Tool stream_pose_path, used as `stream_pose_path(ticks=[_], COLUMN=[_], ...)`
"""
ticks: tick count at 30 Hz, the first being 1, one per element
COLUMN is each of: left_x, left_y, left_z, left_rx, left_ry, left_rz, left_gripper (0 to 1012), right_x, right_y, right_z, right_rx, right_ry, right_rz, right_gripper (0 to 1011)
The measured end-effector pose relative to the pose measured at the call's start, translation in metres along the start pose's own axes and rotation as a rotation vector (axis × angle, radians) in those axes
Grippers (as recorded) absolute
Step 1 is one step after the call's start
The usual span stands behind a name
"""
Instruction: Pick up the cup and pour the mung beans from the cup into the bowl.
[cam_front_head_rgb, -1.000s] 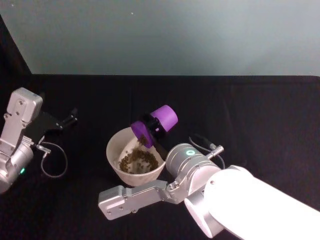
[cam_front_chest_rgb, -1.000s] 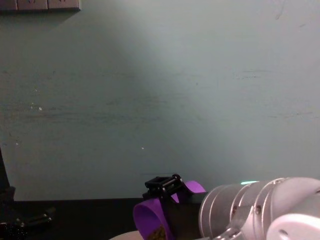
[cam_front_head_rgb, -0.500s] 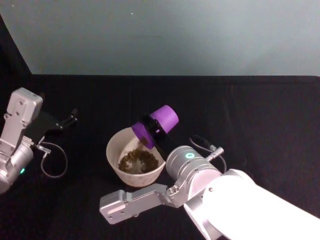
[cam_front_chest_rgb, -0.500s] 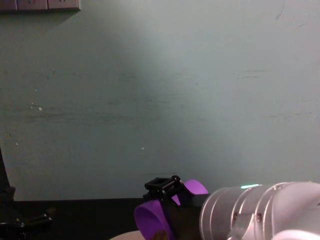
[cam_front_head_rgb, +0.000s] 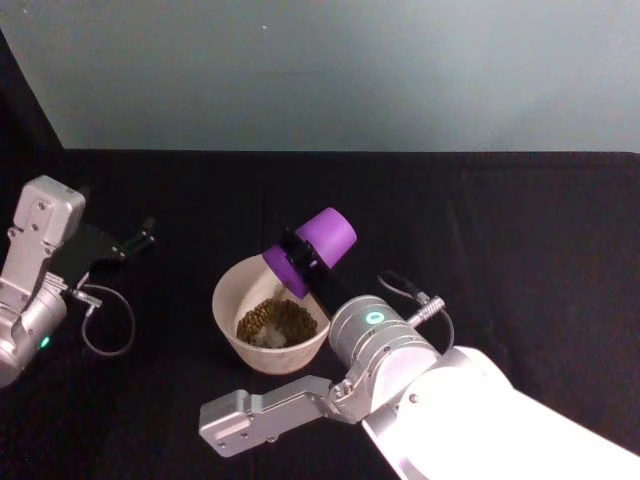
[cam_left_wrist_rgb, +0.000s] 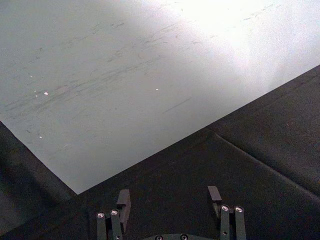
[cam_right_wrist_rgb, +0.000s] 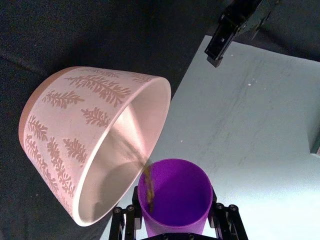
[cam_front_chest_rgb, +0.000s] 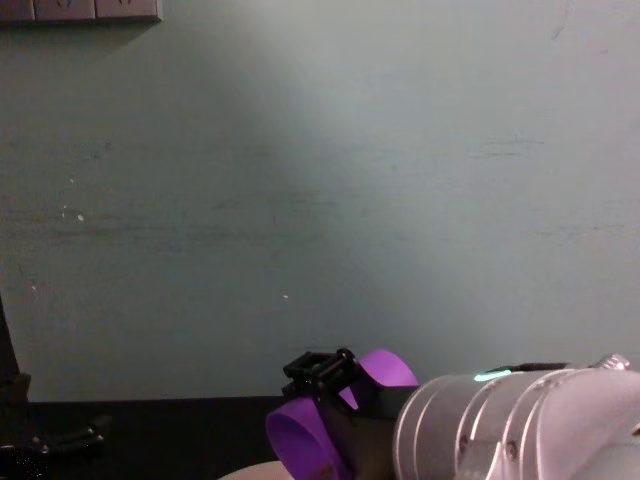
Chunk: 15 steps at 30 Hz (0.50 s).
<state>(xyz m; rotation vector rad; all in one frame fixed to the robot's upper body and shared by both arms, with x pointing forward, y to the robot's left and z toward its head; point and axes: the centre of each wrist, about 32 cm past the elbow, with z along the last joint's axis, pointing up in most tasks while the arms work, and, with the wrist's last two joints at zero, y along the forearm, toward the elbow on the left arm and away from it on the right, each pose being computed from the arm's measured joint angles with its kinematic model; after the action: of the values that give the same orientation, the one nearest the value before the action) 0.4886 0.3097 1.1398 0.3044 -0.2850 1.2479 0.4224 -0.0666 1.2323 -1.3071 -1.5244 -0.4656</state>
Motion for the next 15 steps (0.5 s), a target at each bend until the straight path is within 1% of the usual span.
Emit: stream_pose_path(ticks=[7,15], left_x=[0.0,0.0], left_y=[0.0,0.0], left_z=[0.0,0.0], left_rx=[0.0,0.0], left_ry=[0.0,0.0], left_rz=[0.0,0.0], left_gripper=[1000,1000], right_x=[0.0018,0.0019], right_y=[-0.004,-0.0067], right_z=[0.0033,0.0069], right_rx=[0.001,-0.012], right_ry=[-0.013,-0.061], right_rz=[-0.01,-0.021], right_gripper=[726,724])
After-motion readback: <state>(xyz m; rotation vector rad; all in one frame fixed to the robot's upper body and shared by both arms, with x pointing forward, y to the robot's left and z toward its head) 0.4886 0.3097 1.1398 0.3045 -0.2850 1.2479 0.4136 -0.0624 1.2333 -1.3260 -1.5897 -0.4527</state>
